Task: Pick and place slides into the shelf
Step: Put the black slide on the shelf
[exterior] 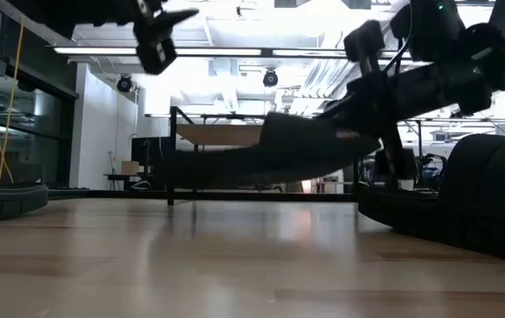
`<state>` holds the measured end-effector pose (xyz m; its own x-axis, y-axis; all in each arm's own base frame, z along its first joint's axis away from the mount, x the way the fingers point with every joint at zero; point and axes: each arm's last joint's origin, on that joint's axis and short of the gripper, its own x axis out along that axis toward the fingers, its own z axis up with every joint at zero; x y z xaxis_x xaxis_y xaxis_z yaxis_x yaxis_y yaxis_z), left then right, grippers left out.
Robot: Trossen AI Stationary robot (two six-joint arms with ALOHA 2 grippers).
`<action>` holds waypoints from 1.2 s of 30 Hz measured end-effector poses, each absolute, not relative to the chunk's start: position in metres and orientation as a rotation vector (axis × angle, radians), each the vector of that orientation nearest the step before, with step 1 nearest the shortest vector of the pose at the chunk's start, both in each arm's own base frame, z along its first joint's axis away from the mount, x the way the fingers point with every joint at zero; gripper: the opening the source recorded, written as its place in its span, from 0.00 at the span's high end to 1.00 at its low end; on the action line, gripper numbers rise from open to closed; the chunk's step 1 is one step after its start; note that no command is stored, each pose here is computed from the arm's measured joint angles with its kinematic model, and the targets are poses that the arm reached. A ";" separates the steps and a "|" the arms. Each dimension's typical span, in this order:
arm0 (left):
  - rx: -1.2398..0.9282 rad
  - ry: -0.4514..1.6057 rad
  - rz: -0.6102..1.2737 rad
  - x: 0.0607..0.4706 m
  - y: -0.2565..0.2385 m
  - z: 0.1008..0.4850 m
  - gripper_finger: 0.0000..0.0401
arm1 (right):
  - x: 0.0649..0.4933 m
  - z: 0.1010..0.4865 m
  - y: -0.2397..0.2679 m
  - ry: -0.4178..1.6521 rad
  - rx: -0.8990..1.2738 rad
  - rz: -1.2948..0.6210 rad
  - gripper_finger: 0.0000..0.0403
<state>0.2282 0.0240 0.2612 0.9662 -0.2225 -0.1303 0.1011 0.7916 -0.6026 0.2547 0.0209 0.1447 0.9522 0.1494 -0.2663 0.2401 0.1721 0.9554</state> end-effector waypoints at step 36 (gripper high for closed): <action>0.410 0.296 -0.076 0.197 0.025 0.446 0.56 | 0.188 0.340 -0.002 0.034 1.302 0.377 1.00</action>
